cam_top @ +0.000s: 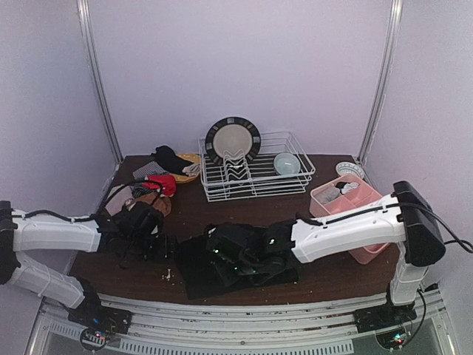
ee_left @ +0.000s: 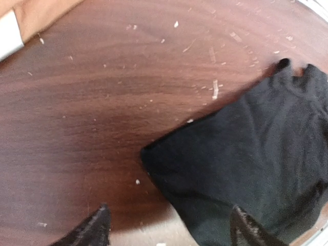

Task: Roll the underwear
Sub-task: Pick up the underwear from the center of the board, then fold the underwear at the center of the board, then smooth out the underwear at the center of the board, then fold the underwear at the center of the board.

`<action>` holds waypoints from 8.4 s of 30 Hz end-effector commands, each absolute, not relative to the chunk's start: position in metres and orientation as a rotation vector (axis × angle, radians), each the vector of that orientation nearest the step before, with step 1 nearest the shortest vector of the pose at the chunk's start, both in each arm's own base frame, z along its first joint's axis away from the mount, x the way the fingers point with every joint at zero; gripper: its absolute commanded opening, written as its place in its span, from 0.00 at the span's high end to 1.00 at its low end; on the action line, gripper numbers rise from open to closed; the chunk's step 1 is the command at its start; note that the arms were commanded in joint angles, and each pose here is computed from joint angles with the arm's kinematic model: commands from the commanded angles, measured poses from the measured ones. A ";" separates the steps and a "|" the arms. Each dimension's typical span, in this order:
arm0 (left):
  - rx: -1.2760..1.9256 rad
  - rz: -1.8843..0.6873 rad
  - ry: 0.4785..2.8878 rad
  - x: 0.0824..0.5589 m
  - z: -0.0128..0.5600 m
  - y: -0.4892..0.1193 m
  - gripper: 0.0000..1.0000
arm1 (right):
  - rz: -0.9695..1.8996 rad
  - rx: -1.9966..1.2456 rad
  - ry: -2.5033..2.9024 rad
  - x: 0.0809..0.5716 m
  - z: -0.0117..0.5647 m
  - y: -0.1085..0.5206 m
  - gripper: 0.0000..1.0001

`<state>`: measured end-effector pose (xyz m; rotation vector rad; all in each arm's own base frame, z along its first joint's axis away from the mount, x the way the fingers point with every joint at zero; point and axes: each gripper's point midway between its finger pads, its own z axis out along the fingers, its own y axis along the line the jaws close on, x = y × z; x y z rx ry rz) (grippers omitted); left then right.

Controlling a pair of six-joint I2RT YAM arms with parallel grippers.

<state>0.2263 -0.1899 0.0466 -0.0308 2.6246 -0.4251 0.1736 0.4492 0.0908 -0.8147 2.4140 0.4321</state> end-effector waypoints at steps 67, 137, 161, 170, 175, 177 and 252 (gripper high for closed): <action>0.198 -0.366 2.596 0.261 0.149 -0.295 1.00 | 0.880 -0.531 2.436 0.135 0.110 0.390 1.00; 0.471 -0.550 2.665 0.249 0.034 -0.356 1.00 | 0.468 -0.285 2.496 0.229 0.079 0.290 0.63; 0.457 -0.757 2.560 0.231 0.083 -0.353 0.56 | 0.293 -0.865 2.566 0.138 0.007 0.377 0.69; 0.459 -0.700 2.620 0.238 0.053 -0.364 0.95 | 0.430 -0.885 2.478 0.119 0.047 0.389 0.60; 0.462 -0.647 2.636 0.228 0.031 -0.343 1.00 | 0.433 -0.758 2.390 0.139 0.091 0.369 0.53; 0.487 -0.667 2.615 0.221 0.025 -0.335 1.00 | 0.396 -0.666 2.397 0.155 0.096 0.353 0.52; 0.263 -0.921 2.417 0.149 0.096 -0.229 0.05 | 1.091 -0.568 2.686 0.164 0.069 0.410 1.00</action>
